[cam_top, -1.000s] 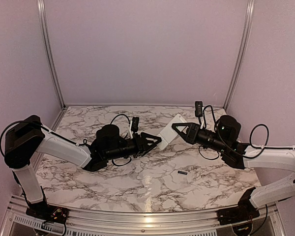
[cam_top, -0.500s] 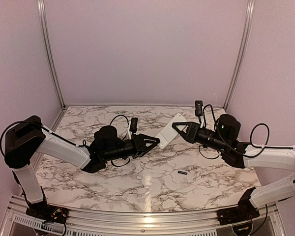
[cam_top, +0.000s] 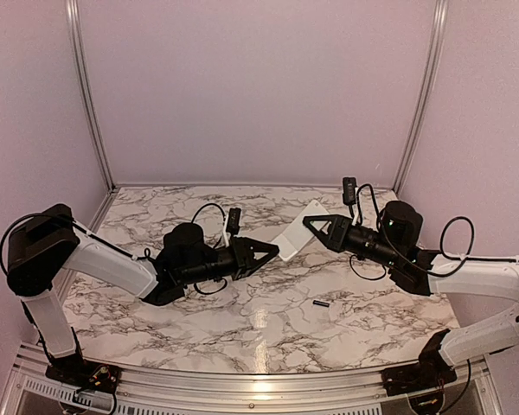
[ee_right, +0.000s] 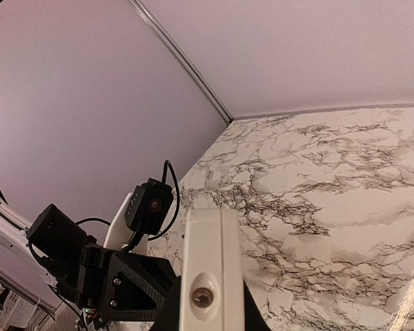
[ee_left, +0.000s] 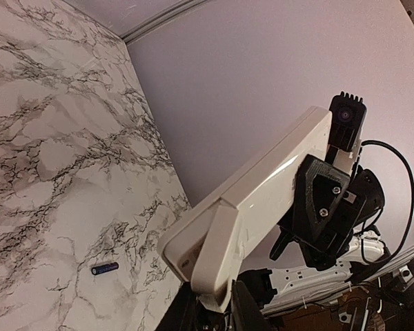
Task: Load the batteries into the remote control
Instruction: Remove the battery cover from the remote control, then place the battery cover at the center of the board.
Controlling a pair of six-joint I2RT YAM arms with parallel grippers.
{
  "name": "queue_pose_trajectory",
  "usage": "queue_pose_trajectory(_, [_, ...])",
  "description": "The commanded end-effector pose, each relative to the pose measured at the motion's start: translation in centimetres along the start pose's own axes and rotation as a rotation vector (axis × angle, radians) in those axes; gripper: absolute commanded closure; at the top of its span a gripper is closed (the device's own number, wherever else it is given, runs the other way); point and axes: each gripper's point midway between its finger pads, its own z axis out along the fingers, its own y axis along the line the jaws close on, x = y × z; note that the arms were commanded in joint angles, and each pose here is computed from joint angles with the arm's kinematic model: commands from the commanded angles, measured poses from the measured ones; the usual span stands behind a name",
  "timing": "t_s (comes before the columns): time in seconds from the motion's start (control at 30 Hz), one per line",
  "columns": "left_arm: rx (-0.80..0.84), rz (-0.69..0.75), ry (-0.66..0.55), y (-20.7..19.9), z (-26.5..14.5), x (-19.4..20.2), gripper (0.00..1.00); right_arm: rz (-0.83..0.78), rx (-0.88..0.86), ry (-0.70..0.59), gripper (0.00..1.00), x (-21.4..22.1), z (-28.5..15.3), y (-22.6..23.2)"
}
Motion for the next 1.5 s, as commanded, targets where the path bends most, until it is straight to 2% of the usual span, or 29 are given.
queue_pose_trajectory(0.0, [0.087,0.025,-0.031,-2.7,-0.8,-0.9,0.83,-0.017,-0.008,-0.044,1.00,-2.0,0.2,0.5])
queue_pose_trajectory(0.17, [0.138,0.017,-0.060,-3.2,-1.5,-1.3,0.93,0.040,-0.073,-0.061,1.00,-2.5,-0.3,0.9])
queue_pose_trajectory(0.43, [0.275,0.043,-0.083,-5.5,-2.7,-1.4,1.00,0.142,-0.216,-0.081,1.00,-3.6,-1.1,3.0])
queue_pose_trajectory(0.57, [0.376,0.070,-0.092,-7.7,-3.7,-1.5,1.00,0.123,-0.140,-0.079,1.00,-3.9,-1.0,1.9])
queue_pose_trajectory(0.73, [0.353,0.110,-0.076,-7.8,-4.1,-1.3,1.00,0.126,-0.008,-0.095,1.00,-4.2,-2.2,-2.4])
queue_pose_trajectory(0.93, [0.238,0.098,-0.078,-5.0,-4.5,-1.8,1.00,0.109,0.056,-0.117,1.00,-5.1,-3.7,-4.8])
queue_pose_trajectory(1.07, [0.139,0.044,-0.084,-1.6,-4.5,-2.3,1.00,0.089,0.080,-0.114,1.00,-5.1,-4.0,-5.5])
queue_pose_trajectory(1.2, [0.046,0.052,-0.062,1.0,-4.2,-2.1,1.00,0.088,0.088,-0.097,1.00,-4.5,-4.0,-5.9])
queue_pose_trajectory(1.3, [-0.124,0.075,-0.018,4.0,-3.2,-2.0,1.00,0.093,0.086,-0.085,1.00,-3.9,-4.0,-6.1])
queue_pose_trajectory(1.37, [-0.310,0.084,0.052,7.4,-3.0,-1.1,1.00,0.098,0.088,-0.076,1.00,-3.6,-4.0,-6.3])
queue_pose_trajectory(1.47, [-0.456,0.105,0.089,9.9,-3.0,-1.2,1.00,0.107,0.081,-0.062,1.00,-3.1,-3.9,-6.4])
